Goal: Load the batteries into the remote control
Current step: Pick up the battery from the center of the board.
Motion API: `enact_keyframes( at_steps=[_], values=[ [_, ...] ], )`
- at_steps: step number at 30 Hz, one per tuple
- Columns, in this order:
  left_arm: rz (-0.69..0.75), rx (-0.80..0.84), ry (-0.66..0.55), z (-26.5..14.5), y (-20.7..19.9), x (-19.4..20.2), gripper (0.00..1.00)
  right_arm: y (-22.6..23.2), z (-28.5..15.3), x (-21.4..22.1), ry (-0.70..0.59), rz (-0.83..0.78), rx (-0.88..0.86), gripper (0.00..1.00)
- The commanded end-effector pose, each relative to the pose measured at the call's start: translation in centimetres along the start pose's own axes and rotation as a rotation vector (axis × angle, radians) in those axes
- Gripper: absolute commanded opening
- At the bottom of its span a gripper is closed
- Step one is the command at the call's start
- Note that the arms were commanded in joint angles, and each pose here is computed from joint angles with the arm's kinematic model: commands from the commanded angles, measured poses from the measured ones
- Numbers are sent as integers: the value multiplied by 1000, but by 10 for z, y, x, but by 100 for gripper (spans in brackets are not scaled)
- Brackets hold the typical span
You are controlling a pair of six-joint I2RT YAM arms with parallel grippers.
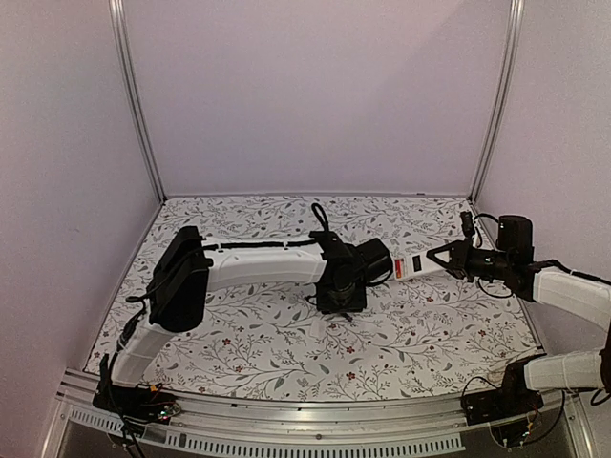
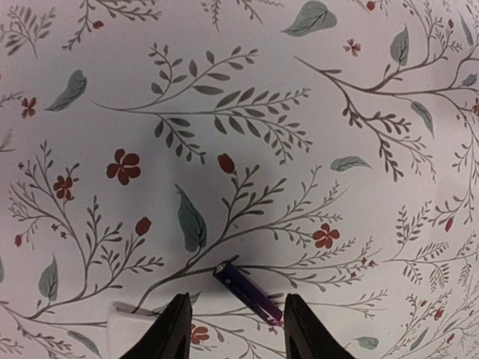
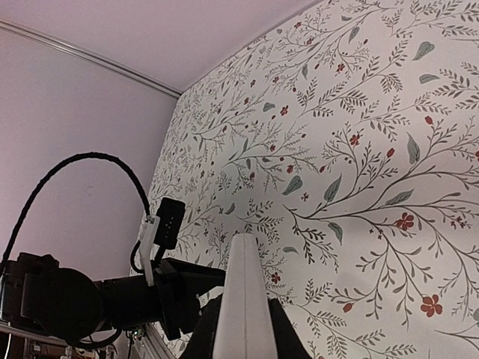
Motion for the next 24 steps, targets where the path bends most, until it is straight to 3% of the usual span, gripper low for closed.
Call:
enact_keyframes(
  at_steps=[1, 12, 18, 24],
  values=[
    [-1, -25, 17, 12, 1, 5, 42, 11, -5, -14, -26, -22, -34, 0],
    [15, -47, 40, 26, 3, 11, 35, 13, -5, -16, -20, -26, -38, 0],
    [43, -61, 54, 33, 7, 10, 23, 12, -3, -14, -7, -21, -45, 0],
    [99, -82, 76, 41, 17, -3, 4, 13, -3, -12, 14, -15, -51, 0]
  ],
)
Point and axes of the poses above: each gripper's point midway between its finger pads, its own z axis out along the fingers, its own y axis along the line the jaws close on, x = y × z, the point moved 3 cm from there along -z, back along the fingers, and after that the axes turned 15 degrees about -z, right-handed, at the moved point
